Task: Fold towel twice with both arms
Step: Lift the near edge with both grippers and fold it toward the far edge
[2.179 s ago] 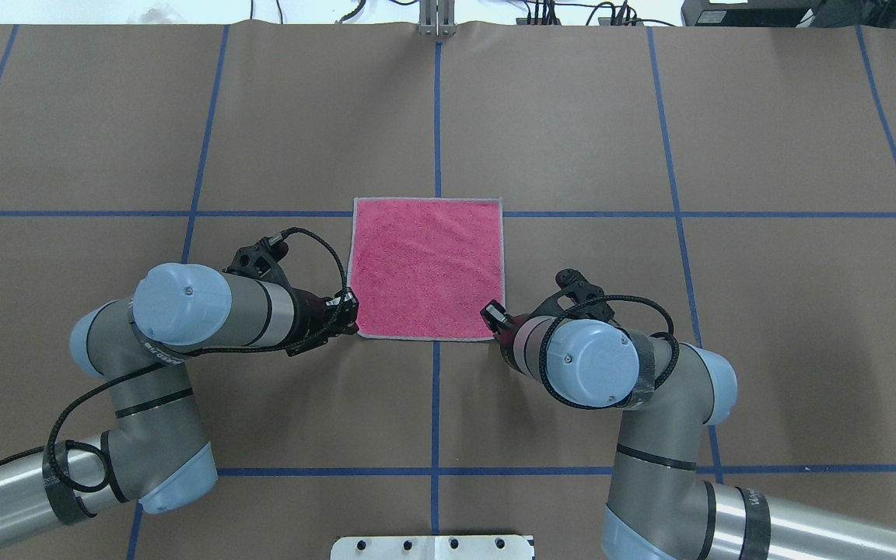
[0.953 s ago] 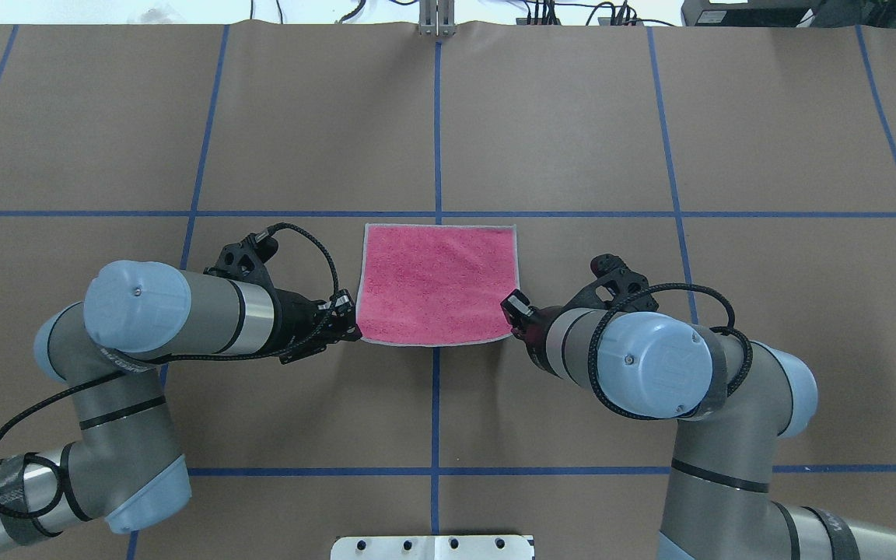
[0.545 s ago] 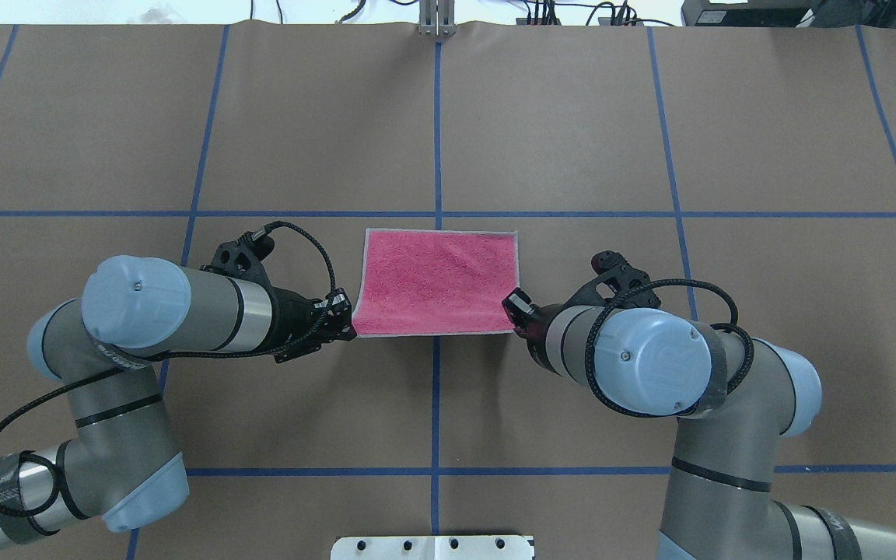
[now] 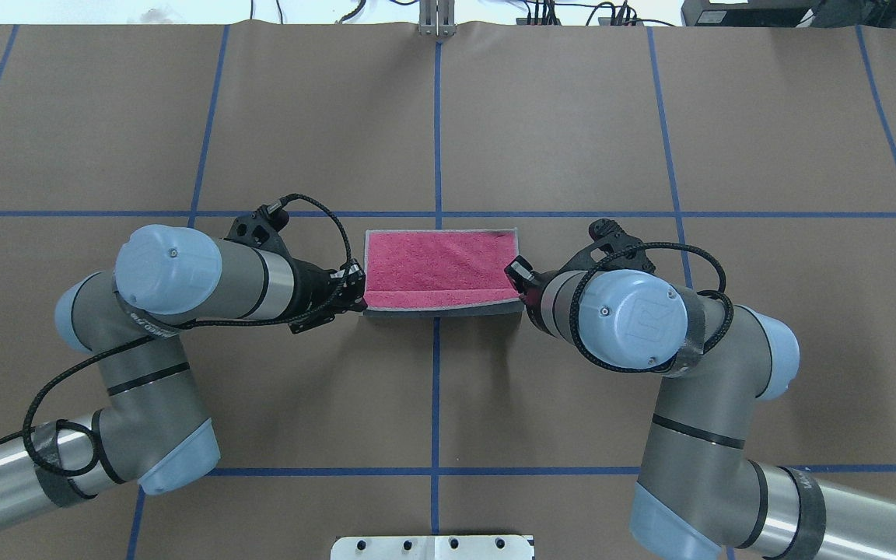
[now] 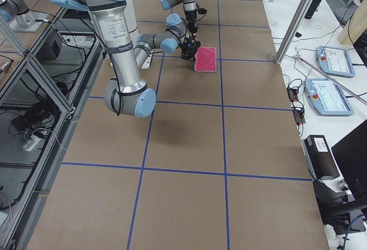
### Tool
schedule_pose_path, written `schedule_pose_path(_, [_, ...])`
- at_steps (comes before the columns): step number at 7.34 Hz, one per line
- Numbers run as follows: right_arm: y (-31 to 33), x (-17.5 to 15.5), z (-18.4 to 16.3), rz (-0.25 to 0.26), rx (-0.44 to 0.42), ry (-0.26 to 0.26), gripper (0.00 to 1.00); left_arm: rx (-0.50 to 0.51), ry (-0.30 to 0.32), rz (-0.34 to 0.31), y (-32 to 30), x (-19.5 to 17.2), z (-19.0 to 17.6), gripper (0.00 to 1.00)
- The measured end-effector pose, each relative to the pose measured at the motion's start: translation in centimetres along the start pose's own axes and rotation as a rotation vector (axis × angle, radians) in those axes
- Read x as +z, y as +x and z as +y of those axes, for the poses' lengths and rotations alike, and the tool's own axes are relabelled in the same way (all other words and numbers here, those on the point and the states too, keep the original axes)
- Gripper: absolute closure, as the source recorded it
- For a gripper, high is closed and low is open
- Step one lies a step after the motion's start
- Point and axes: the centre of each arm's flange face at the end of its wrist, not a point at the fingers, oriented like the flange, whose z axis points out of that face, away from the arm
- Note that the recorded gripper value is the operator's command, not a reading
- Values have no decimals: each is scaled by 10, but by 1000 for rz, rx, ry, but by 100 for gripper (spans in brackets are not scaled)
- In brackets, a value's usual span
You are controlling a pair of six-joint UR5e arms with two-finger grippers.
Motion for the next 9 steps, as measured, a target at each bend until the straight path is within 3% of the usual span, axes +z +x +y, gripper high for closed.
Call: schedule_pose_path(9, [-40,30,-27,9,-9,65,100,8,65,-26,27,30,-43,100])
